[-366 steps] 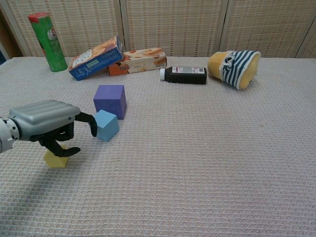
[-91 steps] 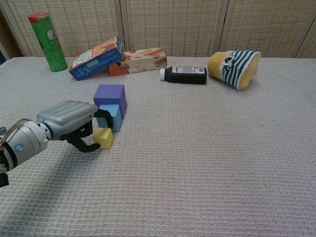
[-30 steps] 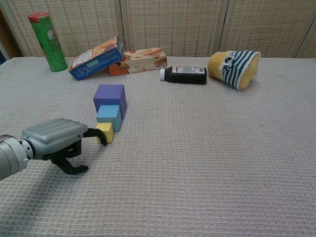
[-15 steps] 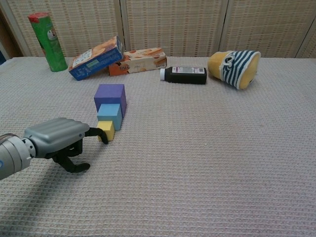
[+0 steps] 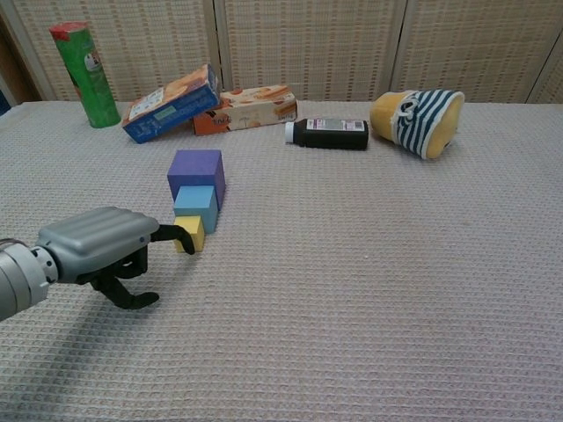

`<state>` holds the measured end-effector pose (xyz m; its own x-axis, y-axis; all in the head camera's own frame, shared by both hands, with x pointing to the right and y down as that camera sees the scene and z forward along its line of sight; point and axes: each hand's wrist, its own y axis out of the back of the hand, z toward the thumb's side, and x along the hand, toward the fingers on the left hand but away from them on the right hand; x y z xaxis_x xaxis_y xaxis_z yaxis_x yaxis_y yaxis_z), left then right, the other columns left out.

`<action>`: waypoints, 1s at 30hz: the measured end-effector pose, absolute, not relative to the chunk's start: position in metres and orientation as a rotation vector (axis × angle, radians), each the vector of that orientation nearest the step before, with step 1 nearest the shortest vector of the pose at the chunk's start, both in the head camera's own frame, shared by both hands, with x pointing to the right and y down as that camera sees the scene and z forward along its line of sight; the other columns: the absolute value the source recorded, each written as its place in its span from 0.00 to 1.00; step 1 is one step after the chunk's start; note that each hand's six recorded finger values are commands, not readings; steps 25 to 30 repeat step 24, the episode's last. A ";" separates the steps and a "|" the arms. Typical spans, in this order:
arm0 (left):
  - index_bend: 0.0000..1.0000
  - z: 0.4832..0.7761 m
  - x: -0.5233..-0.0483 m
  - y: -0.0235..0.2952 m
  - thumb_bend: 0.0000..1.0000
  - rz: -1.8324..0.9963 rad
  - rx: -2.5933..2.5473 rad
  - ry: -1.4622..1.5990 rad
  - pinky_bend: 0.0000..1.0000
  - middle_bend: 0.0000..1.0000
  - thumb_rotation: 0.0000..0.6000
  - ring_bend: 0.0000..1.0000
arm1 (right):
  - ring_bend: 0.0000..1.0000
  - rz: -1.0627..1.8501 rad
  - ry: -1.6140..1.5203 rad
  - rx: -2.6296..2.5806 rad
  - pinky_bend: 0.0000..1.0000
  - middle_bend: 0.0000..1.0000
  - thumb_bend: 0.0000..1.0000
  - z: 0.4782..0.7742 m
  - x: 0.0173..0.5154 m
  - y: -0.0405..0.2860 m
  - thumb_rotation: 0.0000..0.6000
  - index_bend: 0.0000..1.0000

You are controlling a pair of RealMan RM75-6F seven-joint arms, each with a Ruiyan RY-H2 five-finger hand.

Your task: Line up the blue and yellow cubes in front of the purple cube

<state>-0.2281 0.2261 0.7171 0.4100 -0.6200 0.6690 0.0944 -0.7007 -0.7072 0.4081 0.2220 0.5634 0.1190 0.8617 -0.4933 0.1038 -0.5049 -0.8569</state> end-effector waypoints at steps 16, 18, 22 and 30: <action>0.01 0.646 -0.355 0.229 0.33 -1.419 -1.857 0.878 0.14 0.05 1.00 0.00 | 0.00 1.425 -0.955 -1.718 0.00 0.00 0.10 0.560 0.407 0.224 1.00 0.00; 0.00 0.628 -0.386 0.237 0.34 -1.429 -1.778 1.004 0.13 0.01 1.00 0.00 | 0.00 1.424 -0.951 -1.711 0.00 0.00 0.10 0.560 0.406 0.223 1.00 0.00; 0.00 0.584 -0.431 0.260 0.34 -1.363 -1.677 1.209 0.13 0.00 1.00 0.00 | 0.00 1.424 -0.936 -1.702 0.00 0.00 0.10 0.565 0.401 0.224 1.00 0.00; 0.00 0.566 -0.440 0.270 0.34 -1.317 -1.665 1.262 0.13 0.00 1.00 0.00 | 0.00 1.426 -0.926 -1.703 0.00 0.00 0.10 0.567 0.399 0.225 1.00 0.00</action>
